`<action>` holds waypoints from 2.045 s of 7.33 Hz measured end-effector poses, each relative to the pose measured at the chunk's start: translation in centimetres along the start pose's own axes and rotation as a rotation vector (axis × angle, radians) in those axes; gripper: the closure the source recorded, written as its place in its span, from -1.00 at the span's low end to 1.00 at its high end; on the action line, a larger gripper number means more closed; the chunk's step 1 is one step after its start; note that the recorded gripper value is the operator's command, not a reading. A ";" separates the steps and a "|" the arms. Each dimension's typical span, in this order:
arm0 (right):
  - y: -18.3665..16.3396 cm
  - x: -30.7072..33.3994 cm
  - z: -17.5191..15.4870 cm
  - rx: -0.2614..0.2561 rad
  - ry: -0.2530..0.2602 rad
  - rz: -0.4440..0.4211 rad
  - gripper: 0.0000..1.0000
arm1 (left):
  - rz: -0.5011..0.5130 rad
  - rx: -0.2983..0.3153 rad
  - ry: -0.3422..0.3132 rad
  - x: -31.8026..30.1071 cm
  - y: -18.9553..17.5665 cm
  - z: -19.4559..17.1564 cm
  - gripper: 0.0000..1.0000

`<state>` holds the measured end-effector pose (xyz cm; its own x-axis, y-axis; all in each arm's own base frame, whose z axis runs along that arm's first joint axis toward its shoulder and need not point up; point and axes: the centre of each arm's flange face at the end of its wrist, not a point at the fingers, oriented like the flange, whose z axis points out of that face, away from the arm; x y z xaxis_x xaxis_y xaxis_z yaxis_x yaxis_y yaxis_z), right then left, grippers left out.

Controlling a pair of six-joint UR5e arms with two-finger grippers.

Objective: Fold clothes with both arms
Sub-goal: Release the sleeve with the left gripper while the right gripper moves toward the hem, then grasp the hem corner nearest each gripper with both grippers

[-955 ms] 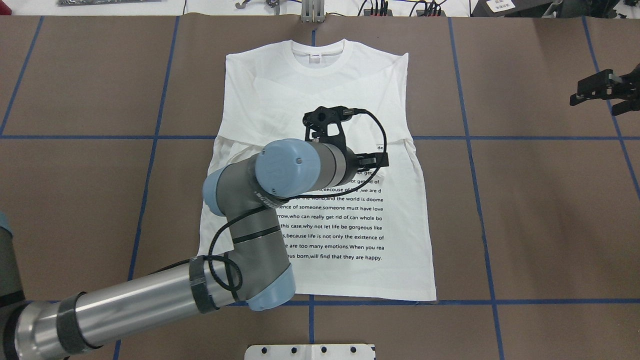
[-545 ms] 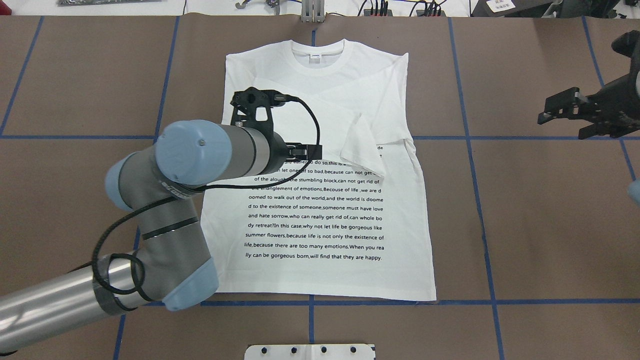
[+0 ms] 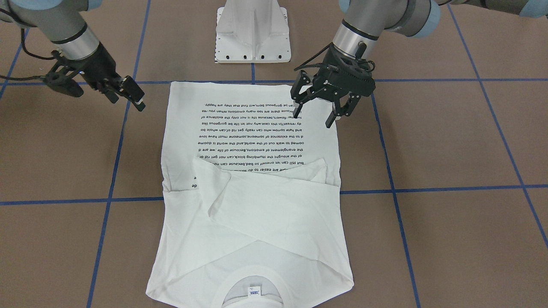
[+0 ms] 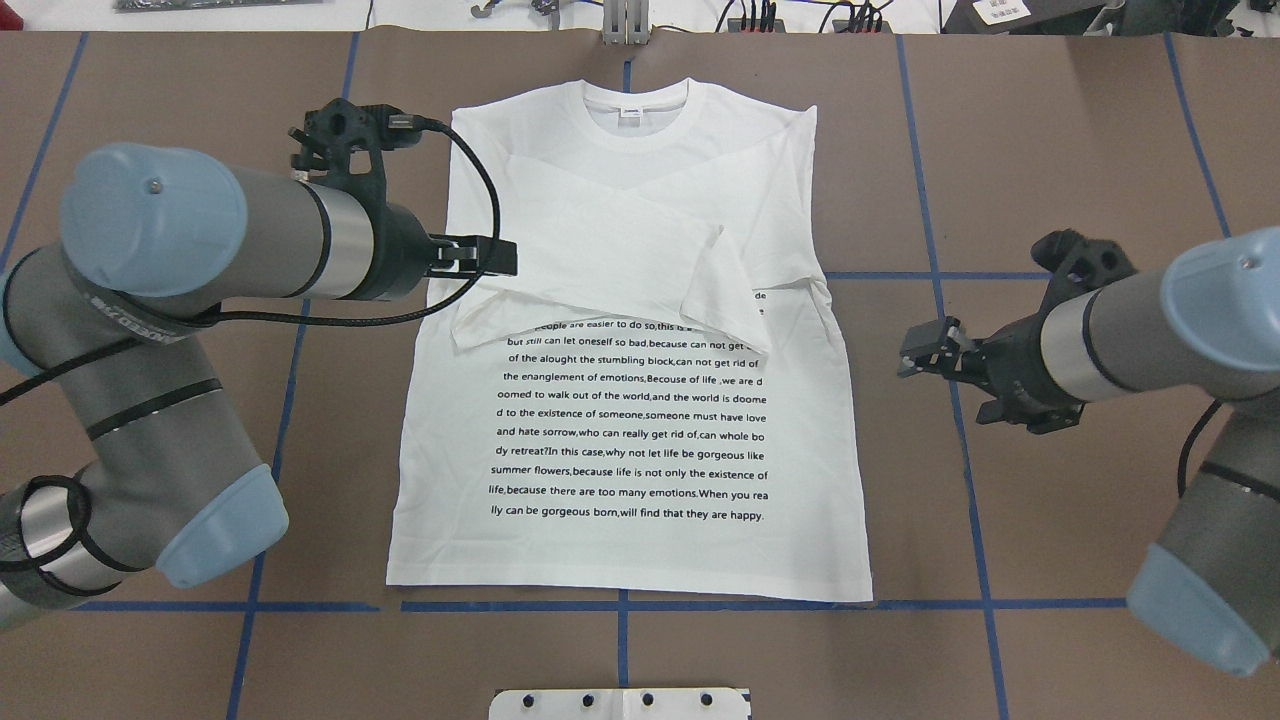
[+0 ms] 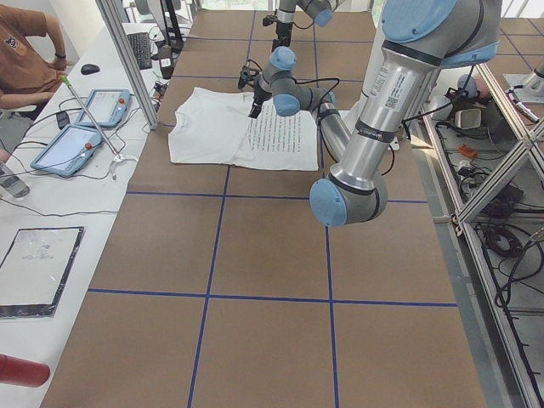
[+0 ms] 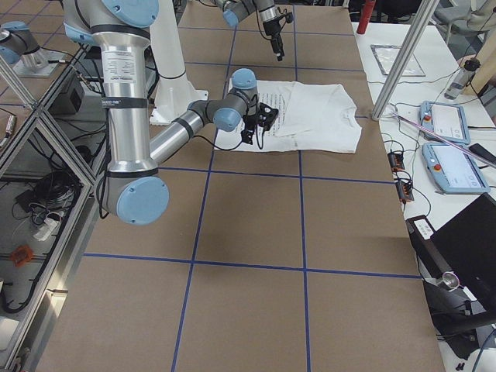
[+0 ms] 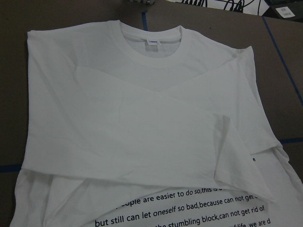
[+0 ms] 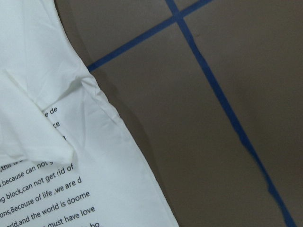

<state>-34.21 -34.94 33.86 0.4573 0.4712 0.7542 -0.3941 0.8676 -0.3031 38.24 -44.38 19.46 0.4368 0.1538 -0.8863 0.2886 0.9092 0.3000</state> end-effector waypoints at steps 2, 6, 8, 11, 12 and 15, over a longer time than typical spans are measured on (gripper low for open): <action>8.5 0.0 3.7 0.053 0.000 0.076 -0.89 | -0.030 -0.036 0.001 -1.7 0.0 -0.9 -0.79; 14.6 3.9 7.8 0.062 0.076 0.149 -0.72 | -0.102 -0.067 0.004 -2.4 0.4 -1.2 -0.79; 15.4 4.8 8.7 0.058 0.100 0.154 -0.65 | -0.108 -0.068 0.004 -2.4 0.4 -1.1 -0.79; 16.7 4.8 9.3 0.039 0.107 0.144 -0.51 | -0.112 -0.071 -0.005 -2.9 0.6 -0.9 -0.79; 17.2 4.8 9.4 0.033 0.109 0.139 -0.47 | -0.114 -0.072 -0.008 -3.0 0.7 -0.9 -0.79; 17.5 4.9 9.9 0.033 0.117 0.135 -0.32 | -0.116 -0.072 -0.011 -3.2 0.7 -0.9 -0.79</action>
<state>-46.72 -19.04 38.07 0.4874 0.5998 0.6346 -0.4828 0.7907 -0.3764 36.32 -43.87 22.22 0.4138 0.0422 -0.9094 0.2762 0.9460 0.1696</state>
